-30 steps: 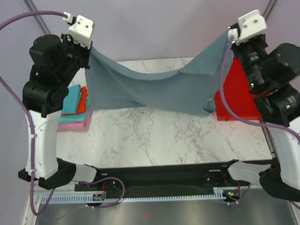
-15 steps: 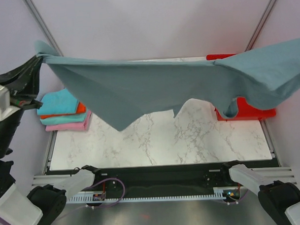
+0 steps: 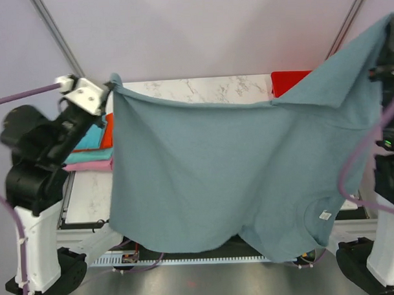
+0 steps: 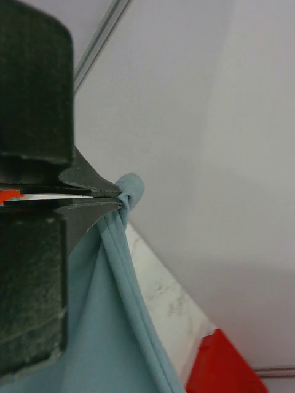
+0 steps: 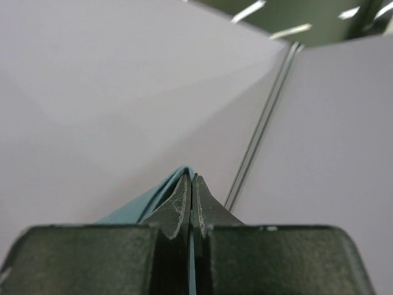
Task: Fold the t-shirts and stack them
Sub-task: Flatten the tshirt out
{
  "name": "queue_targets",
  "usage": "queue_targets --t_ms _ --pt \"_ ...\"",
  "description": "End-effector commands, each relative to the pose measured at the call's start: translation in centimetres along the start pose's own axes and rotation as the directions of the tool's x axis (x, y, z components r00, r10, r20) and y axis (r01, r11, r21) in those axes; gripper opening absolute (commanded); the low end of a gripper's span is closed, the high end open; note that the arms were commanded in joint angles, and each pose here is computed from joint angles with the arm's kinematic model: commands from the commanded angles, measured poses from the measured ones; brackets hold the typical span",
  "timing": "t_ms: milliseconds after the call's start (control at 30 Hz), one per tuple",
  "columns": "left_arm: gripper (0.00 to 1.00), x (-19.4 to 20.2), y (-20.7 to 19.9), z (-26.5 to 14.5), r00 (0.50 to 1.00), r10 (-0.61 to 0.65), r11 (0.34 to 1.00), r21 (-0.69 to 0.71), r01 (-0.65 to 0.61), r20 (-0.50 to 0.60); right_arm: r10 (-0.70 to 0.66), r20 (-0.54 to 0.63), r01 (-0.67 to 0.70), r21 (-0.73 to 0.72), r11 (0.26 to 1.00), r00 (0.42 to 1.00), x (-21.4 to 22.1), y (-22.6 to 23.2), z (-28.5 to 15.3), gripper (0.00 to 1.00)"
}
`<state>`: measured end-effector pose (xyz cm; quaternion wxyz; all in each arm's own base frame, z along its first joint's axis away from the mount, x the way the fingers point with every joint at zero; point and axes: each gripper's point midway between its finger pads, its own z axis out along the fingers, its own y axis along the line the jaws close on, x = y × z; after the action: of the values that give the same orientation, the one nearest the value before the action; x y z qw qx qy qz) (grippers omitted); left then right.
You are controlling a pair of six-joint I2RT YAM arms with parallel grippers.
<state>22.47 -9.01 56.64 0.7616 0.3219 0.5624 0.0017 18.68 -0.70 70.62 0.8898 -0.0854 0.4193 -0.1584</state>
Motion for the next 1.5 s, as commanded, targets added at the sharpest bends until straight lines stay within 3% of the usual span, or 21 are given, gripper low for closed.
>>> queue_targets --t_ms 0,33,200,333,467,600,633,667,733,767,833,867,933,1000,1167,1467 --pt "0.02 8.0 -2.9 2.3 0.983 0.048 0.996 0.083 -0.033 -0.175 -0.023 -0.109 0.016 -0.066 0.998 0.994 7.5 4.2 2.6 0.00" --pt "0.02 11.9 -4.8 3.1 0.967 0.037 0.992 0.124 -0.006 -0.254 -0.016 -0.136 0.005 -0.085 0.996 0.991 9.5 5.4 3.0 0.00" --pt "0.02 21.3 -8.3 5.7 0.911 0.012 0.987 0.152 0.055 -0.412 -0.029 -0.336 -0.063 -0.260 0.964 0.941 23.6 14.5 4.4 0.00" --pt "0.02 29.8 -10.0 7.4 0.842 0.041 0.991 0.128 0.034 -0.538 -0.093 -0.487 -0.111 -0.373 0.921 0.868 35.9 21.1 2.0 0.00" --pt "0.02 36.0 -9.2 10.0 0.776 0.012 0.995 0.081 0.050 -0.630 -0.161 -0.612 -0.158 -0.434 0.887 0.775 46.8 26.2 -0.2 0.00" --pt "0.02 40.5 -7.1 13.5 0.719 -0.018 0.999 0.012 0.037 -0.694 -0.138 -0.691 -0.215 -0.399 0.891 0.710 53.5 28.5 0.6 0.00" --pt "0.02 41.8 -6.6 15.2 0.705 -0.038 0.999 -0.009 0.045 -0.708 -0.115 -0.681 -0.212 -0.378 0.901 0.723 53.5 28.3 2.8 0.00" --pt "0.02 42.3 -5.8 15.8 0.696 -0.052 0.999 -0.037 0.036 -0.716 -0.128 -0.720 -0.232 -0.379 0.896 0.682 56.8 29.7 2.1 0.00" --pt "0.02 42.1 -4.3 18.1 0.712 -0.071 0.997 -0.072 0.029 -0.698 -0.091 -0.718 -0.247 -0.351 0.903 0.690 57.0 30.1 5.1 0.00" --pt "0.02 43.9 -4.7 18.7 0.690 -0.076 0.997 -0.074 0.033 -0.720 -0.103 -0.746 -0.264 -0.356 0.896 0.658 59.9 31.4 4.4 0.00" --pt "0.02 43.6 -3.5 20.4 0.705 -0.094 0.994 -0.107 0.026 -0.703 -0.090 -0.751 -0.273 -0.346 0.898 0.654 61.0 32.0 5.4 0.00" --pt "0.02 45.4 -3.9 20.6 0.679 -0.093 0.994 -0.105 0.023 -0.728 -0.082 -0.748 -0.278 -0.343 0.897 0.658 61.8 32.7 6.3 0.00" --pt "0.02 45.7 -3.2 21.7 0.674 -0.108 0.991 -0.131 0.017 -0.731 -0.062 -0.730 -0.269 -0.328 0.905 0.680 61.7 32.7 8.1 0.00" --pt "0.02 47.5 -3.5 21.8 0.642 -0.123 0.990 -0.138 0.028 -0.756 -0.057 -0.744 -0.269 -0.311 0.912 0.666 63.5 33.2 7.8 0.00" --pt "0.02 49.5 -2.7 22.5 0.619 -0.150 0.983 -0.181 0.013 -0.771 -0.029 -0.755 -0.280 -0.278 0.919 0.655 65.3 33.9 7.4 0.00" --pt "0.02 53.4 -2.1 22.4 0.573 -0.192 0.974 -0.228 0.010 -0.797 -0.024 -0.785 -0.303 -0.267 0.915 0.619 65.7 34.2 5.7 0.00"
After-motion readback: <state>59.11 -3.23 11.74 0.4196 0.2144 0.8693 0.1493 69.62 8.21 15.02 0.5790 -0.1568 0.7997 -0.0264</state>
